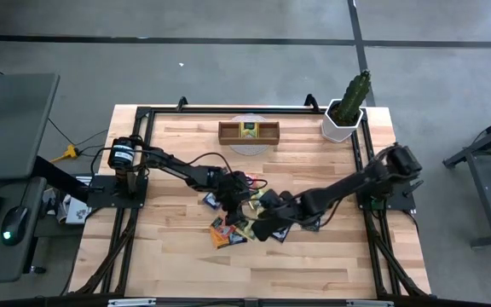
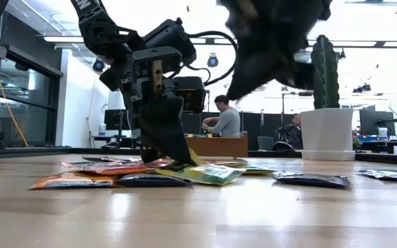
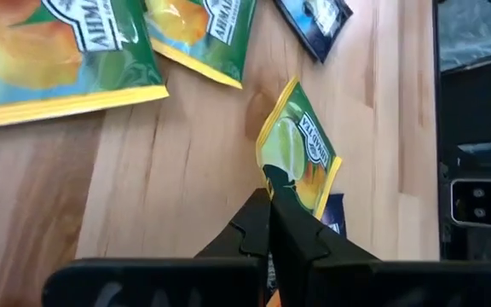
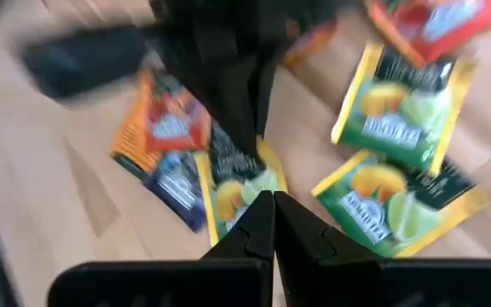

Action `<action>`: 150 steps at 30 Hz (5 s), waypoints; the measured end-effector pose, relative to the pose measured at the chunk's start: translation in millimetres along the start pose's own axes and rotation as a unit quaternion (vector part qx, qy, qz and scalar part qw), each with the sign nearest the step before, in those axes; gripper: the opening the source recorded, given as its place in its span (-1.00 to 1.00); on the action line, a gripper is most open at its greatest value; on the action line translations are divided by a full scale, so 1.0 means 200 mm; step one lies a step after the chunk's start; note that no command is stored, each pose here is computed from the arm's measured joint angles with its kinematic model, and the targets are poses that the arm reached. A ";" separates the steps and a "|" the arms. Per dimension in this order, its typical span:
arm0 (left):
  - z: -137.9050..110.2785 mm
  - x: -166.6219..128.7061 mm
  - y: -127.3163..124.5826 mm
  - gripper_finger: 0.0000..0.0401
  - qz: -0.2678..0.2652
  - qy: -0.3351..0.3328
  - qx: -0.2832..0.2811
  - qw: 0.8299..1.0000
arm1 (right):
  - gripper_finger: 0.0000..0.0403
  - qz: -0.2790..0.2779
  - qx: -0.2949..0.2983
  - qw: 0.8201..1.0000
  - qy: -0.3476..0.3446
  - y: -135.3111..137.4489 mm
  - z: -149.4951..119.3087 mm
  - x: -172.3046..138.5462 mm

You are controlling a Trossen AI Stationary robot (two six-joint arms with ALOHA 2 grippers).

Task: Pick & Place Tea
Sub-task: Put the bottom yellow tea bag in the middle compartment of the organizer

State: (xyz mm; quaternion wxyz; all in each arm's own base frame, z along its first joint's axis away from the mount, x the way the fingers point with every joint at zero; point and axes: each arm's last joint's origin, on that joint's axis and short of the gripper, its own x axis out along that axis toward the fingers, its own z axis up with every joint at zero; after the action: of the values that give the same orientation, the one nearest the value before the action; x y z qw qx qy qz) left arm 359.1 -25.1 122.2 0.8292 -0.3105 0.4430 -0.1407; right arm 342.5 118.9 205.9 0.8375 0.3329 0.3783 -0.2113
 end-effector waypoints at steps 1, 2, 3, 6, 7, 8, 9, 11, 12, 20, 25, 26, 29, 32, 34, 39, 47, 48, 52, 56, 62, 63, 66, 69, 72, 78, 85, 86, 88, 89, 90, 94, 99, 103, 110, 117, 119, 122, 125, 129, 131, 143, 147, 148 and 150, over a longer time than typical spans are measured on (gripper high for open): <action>0.00 0.00 0.00 -1.00 -0.002 0.002 0.002 1.000 | -1.00 0.000 0.001 1.000 -0.006 0.00 0.01 -0.03; 0.01 -0.01 0.00 -1.00 -0.009 0.004 0.007 1.000 | -1.00 -0.001 0.000 1.000 -0.010 0.00 0.02 -0.05; 0.02 -0.03 0.00 -1.00 -0.013 0.004 0.011 1.000 | -1.00 0.001 -0.004 1.000 -0.013 0.00 0.03 -0.08; 0.09 -0.08 -0.04 -1.00 -0.030 -0.001 0.037 0.999 | -1.00 0.010 -0.016 1.000 -0.019 -0.01 0.06 -0.15; 0.10 -0.10 -0.04 -1.00 -0.028 0.005 0.041 0.999 | -1.00 0.015 -0.017 1.000 -0.021 -0.01 0.07 -0.18; 0.11 -0.12 -0.05 -1.00 -0.024 0.013 0.044 0.999 | -1.00 0.015 -0.019 0.999 -0.022 -0.01 0.07 -0.20; 0.13 -0.14 -0.06 -1.00 -0.020 0.018 0.052 0.998 | -1.00 0.014 -0.023 0.999 -0.021 -0.02 0.08 -0.23; 0.19 -0.19 -0.09 -1.00 -0.013 0.021 0.072 0.997 | -1.00 0.009 -0.029 0.999 -0.019 -0.03 0.09 -0.26; 0.21 -0.22 -0.10 -1.00 -0.007 0.032 0.080 0.996 | -1.00 0.005 -0.031 0.999 -0.017 -0.04 0.09 -0.29; 0.38 -0.51 -0.15 -1.00 0.119 0.121 0.159 0.973 | -1.00 -0.126 -0.033 0.991 0.012 -0.23 0.08 -0.50; 0.50 -0.72 -0.11 -1.00 0.184 0.117 0.167 0.962 | -1.00 -0.201 -0.034 0.979 0.014 -0.35 0.06 -0.67; 0.52 -0.76 -0.10 -1.00 0.195 0.113 0.166 0.960 | -1.00 -0.208 -0.034 0.977 0.013 -0.37 0.06 -0.71; 0.58 -0.91 -0.07 -1.00 0.227 0.103 0.161 0.955 | -1.00 -0.225 -0.035 0.974 0.003 -0.43 0.06 -0.81; 0.64 -1.05 -0.03 -1.00 0.254 0.084 0.156 0.951 | -1.00 -0.230 -0.036 0.972 -0.013 -0.47 0.06 -0.89; 0.69 -1.11 0.02 -1.00 0.270 0.077 0.148 0.948 | -1.00 -0.233 -0.038 0.972 -0.017 -0.50 0.06 -0.93; 0.81 -1.25 0.11 -1.00 0.306 0.087 0.144 0.937 | -1.00 -0.223 -0.029 0.974 -0.019 -0.61 0.02 -0.93; 0.93 -1.24 0.28 -1.00 0.332 0.146 0.142 0.921 | -1.00 -0.137 0.025 0.990 -0.003 -0.78 -0.14 -0.78; 0.94 -1.23 0.30 -1.00 0.334 0.151 0.144 0.919 | -1.00 -0.127 0.029 0.992 -0.003 -0.80 -0.15 -0.76; 0.93 -1.18 0.35 -1.00 0.348 0.169 0.144 0.911 | -1.00 -0.101 0.040 0.994 -0.004 -0.85 -0.20 -0.70; 0.97 -1.11 0.38 -1.00 0.378 0.157 0.165 0.897 | -1.00 -0.084 0.040 0.996 -0.011 -0.87 -0.23 -0.66; 1.01 -1.06 0.37 -1.00 0.374 0.137 0.186 0.898 | -1.00 -0.082 0.028 0.996 -0.013 -0.88 -0.24 -0.63; 1.00 -1.04 0.39 -1.00 0.370 0.149 0.185 0.898 | -1.00 -0.082 0.023 0.996 -0.014 -0.88 -0.24 -0.63; 1.00 -1.00 0.39 -1.00 0.367 0.155 0.195 0.896 | -1.00 -0.084 0.013 0.996 -0.018 -0.88 -0.24 -0.63; 1.00 -0.95 0.42 -1.00 0.369 0.175 0.192 0.892 | -1.00 -0.085 0.010 0.996 -0.017 -0.88 -0.24 -0.63; 1.00 -0.90 0.43 -1.00 0.370 0.182 0.198 0.889 | -1.00 -0.086 0.005 0.996 -0.018 -0.88 -0.24 -0.63; 0.99 -0.88 0.46 -1.00 0.375 0.203 0.197 0.882 | -1.00 -0.087 -0.001 0.996 -0.019 -0.89 -0.24 -0.63; 1.00 -0.89 0.46 -0.93 0.403 0.195 0.209 0.869 | -1.00 -0.088 -0.001 0.996 -0.021 -0.89 -0.24 -0.63; 1.01 -0.89 0.46 -0.91 0.404 0.195 0.210 0.868 | -1.00 -0.088 -0.001 0.996 -0.021 -0.89 -0.24 -0.63; 1.00 -0.89 0.46 -0.84 0.403 0.200 0.214 0.867 | -1.00 -0.088 -0.002 0.996 -0.021 -0.89 -0.24 -0.63; 1.00 -0.89 0.46 -0.81 0.404 0.202 0.216 0.866 | -1.00 -0.088 -0.001 0.996 -0.021 -0.89 -0.24 -0.63; 1.00 -0.89 0.46 -0.78 0.406 0.203 0.216 0.864 | -1.00 -0.088 -0.002 0.996 -0.021 -0.89 -0.24 -0.63; 1.01 -0.89 0.46 -0.64 0.409 0.200 0.219 0.863 | -1.00 -0.088 -0.001 0.996 -0.021 -0.89 -0.24 -0.63; 1.02 -0.90 0.47 -0.49 0.444 0.198 0.221 0.846 | -1.00 -0.088 0.000 0.996 -0.021 -0.89 -0.24 -0.63; 1.02 -0.90 0.48 -0.38 0.466 0.203 0.221 0.832 | -1.00 -0.088 0.000 0.996 -0.021 -0.89 -0.24 -0.63; 1.03 -0.92 0.45 -0.34 0.449 0.191 0.210 0.847 | -1.00 -0.088 0.000 0.996 -0.023 -0.89 -0.24 -0.63; 1.05 -0.92 0.40 -0.54 0.381 0.136 0.201 0.892 | -1.00 -0.090 -0.001 0.996 -0.025 -0.89 -0.24 -0.63; 1.04 -0.92 0.40 -0.70 0.350 0.128 0.196 0.907 | -1.00 -0.090 -0.001 0.996 -0.027 -0.89 -0.24 -0.63; 1.04 -0.91 0.39 -0.95 0.310 0.119 0.186 0.925 | -1.00 -0.092 -0.001 0.995 -0.032 -0.89 -0.24 -0.63; 1.04 -0.90 0.37 -0.94 0.295 0.107 0.183 0.932 | -1.00 -0.094 -0.001 0.995 -0.036 -0.89 -0.23 -0.63; 1.06 -0.84 0.40 -0.99 0.291 0.098 0.176 0.935 | -1.00 -0.094 -0.002 0.995 -0.037 -0.89 -0.23 -0.63; 1.05 -0.83 0.40 -0.99 0.281 0.100 0.171 0.939 | -1.00 -0.094 -0.002 0.995 -0.037 -0.89 -0.23 -0.63; 1.07 -0.81 0.42 -1.00 0.306 0.086 0.150 0.936 | -1.00 -0.095 -0.003 0.995 -0.038 -0.89 -0.23 -0.63; 1.05 -0.81 0.43 -1.00 0.314 0.101 0.144 0.933 | -1.00 -0.095 -0.003 0.995 -0.038 -0.89 -0.23 -0.63; 1.05 -0.81 0.43 -1.00 0.318 0.103 0.143 0.931 | -1.00 -0.095 -0.003 0.995 -0.038 -0.89 -0.23 -0.63; 1.05 -0.81 0.43 -1.00 0.327 0.106 0.142 0.928 | -1.00 -0.095 -0.003 0.995 -0.038 -0.89 -0.23 -0.63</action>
State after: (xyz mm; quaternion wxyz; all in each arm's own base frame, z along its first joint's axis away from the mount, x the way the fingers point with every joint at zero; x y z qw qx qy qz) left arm 436.0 205.4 258.9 0.8127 -0.0109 0.5809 0.0443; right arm 133.0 43.1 210.4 0.8285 0.2846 0.3767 -0.3012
